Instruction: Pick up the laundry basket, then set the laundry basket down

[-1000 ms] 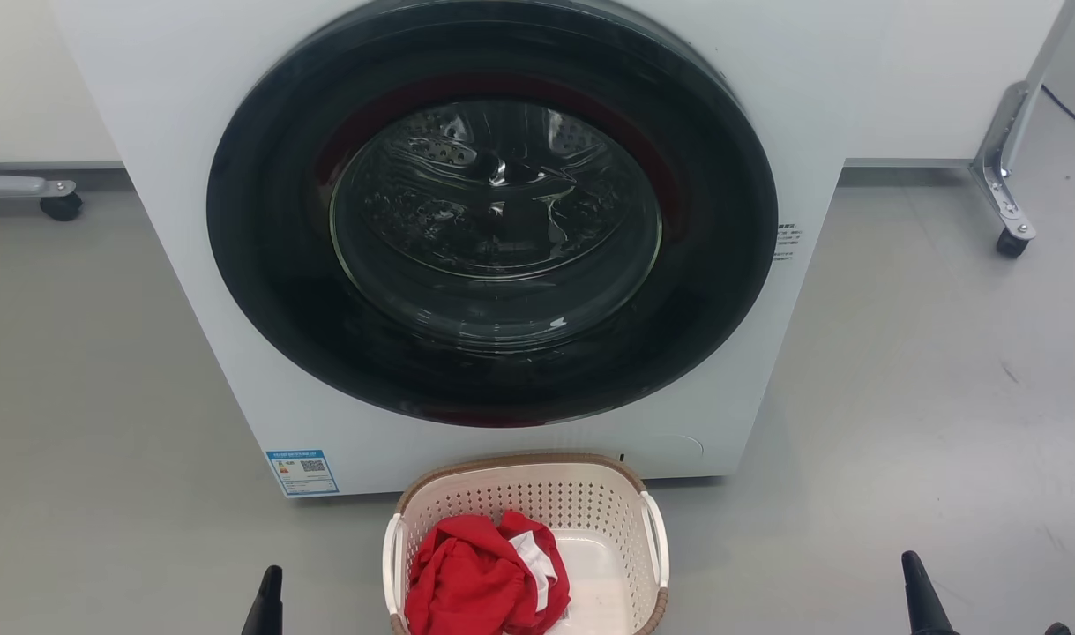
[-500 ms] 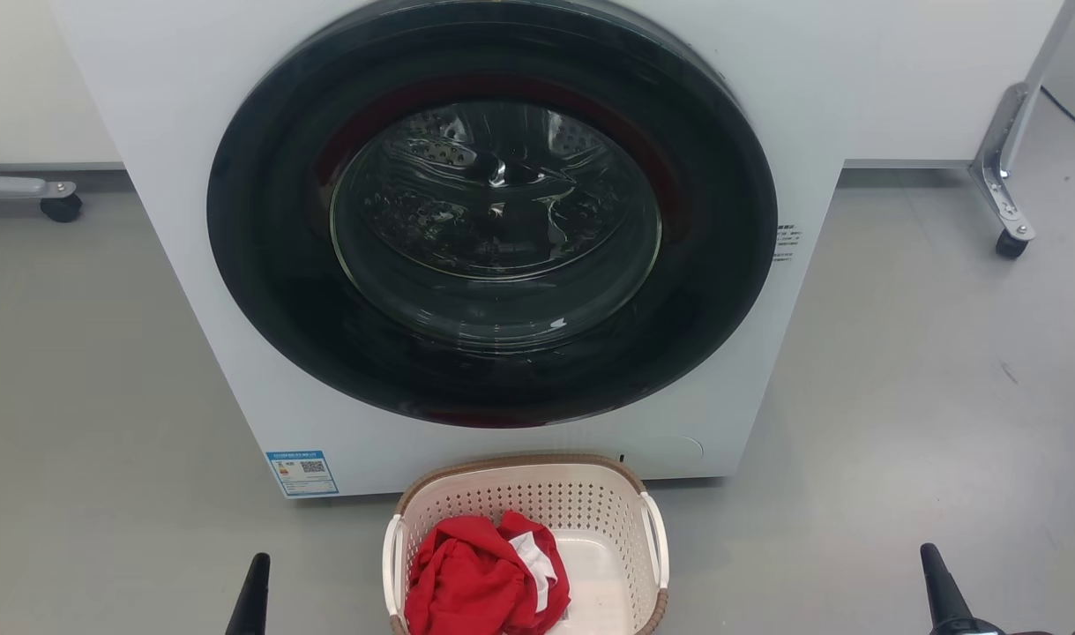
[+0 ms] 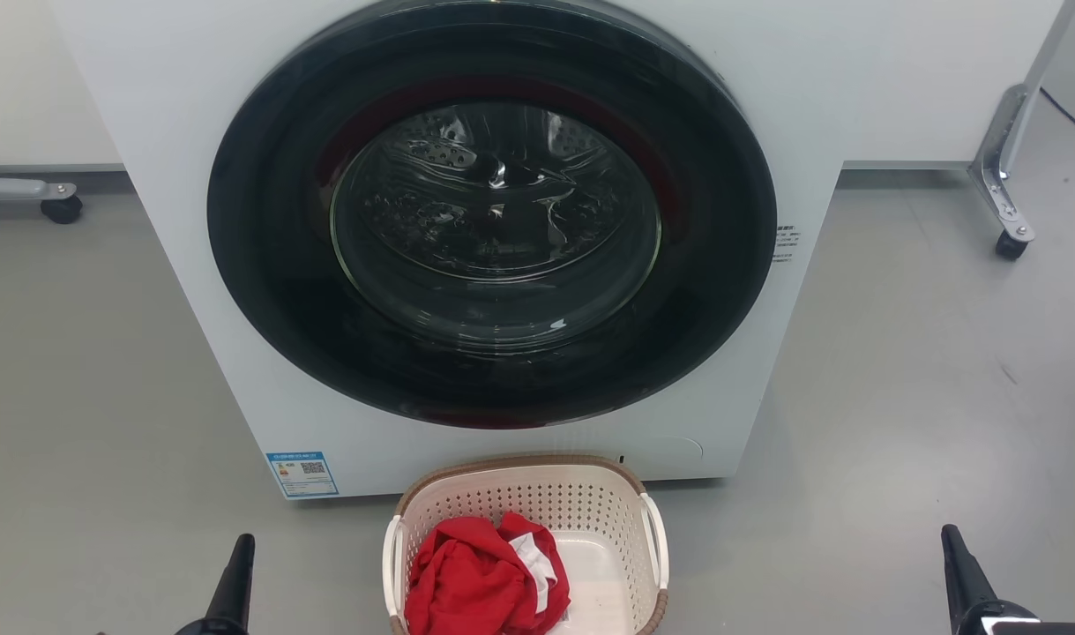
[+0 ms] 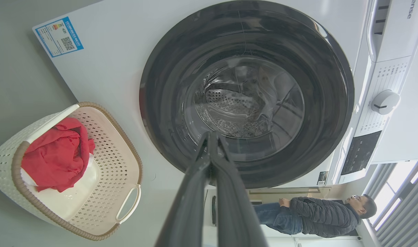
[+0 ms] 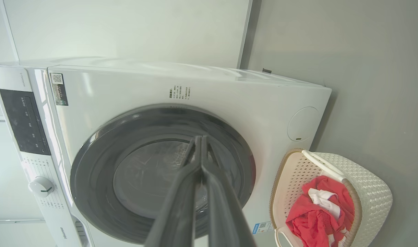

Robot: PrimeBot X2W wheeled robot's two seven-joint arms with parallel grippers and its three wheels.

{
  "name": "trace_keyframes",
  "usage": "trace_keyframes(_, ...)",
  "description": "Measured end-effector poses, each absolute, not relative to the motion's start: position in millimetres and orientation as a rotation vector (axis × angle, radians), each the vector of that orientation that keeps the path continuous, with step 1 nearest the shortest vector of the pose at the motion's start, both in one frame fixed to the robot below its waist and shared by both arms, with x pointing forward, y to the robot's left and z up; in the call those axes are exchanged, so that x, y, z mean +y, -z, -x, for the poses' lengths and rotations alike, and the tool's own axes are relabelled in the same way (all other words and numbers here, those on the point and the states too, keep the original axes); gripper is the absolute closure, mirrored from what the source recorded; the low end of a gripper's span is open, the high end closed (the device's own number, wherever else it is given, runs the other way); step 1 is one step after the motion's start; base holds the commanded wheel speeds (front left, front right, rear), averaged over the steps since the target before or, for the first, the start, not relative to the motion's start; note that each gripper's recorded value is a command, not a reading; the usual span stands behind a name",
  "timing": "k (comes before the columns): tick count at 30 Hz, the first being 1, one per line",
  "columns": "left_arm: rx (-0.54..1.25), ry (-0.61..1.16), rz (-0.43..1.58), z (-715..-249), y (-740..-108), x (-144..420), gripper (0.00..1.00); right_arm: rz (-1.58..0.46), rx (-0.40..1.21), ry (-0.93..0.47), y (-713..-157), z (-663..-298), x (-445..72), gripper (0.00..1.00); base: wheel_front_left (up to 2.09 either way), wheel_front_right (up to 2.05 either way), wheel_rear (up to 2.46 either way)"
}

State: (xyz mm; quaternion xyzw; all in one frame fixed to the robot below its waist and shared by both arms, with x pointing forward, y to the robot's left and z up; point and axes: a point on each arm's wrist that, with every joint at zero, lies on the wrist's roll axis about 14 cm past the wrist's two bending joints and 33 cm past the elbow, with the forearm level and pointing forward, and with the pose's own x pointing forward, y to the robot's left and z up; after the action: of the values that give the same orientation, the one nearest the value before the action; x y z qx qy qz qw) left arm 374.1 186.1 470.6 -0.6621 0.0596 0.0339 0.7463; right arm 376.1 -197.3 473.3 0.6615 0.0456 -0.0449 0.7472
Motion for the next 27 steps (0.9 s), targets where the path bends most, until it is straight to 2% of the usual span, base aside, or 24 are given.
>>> trace_keyframes(9, 0.090, -0.053, 1.558, -378.6, -478.9, 190.9, 1.00, -1.570, 0.061, 0.091, -478.3, -378.1, -205.1, 1.00, 0.00, 0.00, 0.00)
trace_keyframes(27, 0.087, -0.054, 1.573, -378.7, -479.0, 190.9, 1.00, -1.573, 0.050, 0.081, -482.3, -380.9, -204.9, 1.00, 0.00, 0.00, 0.00)
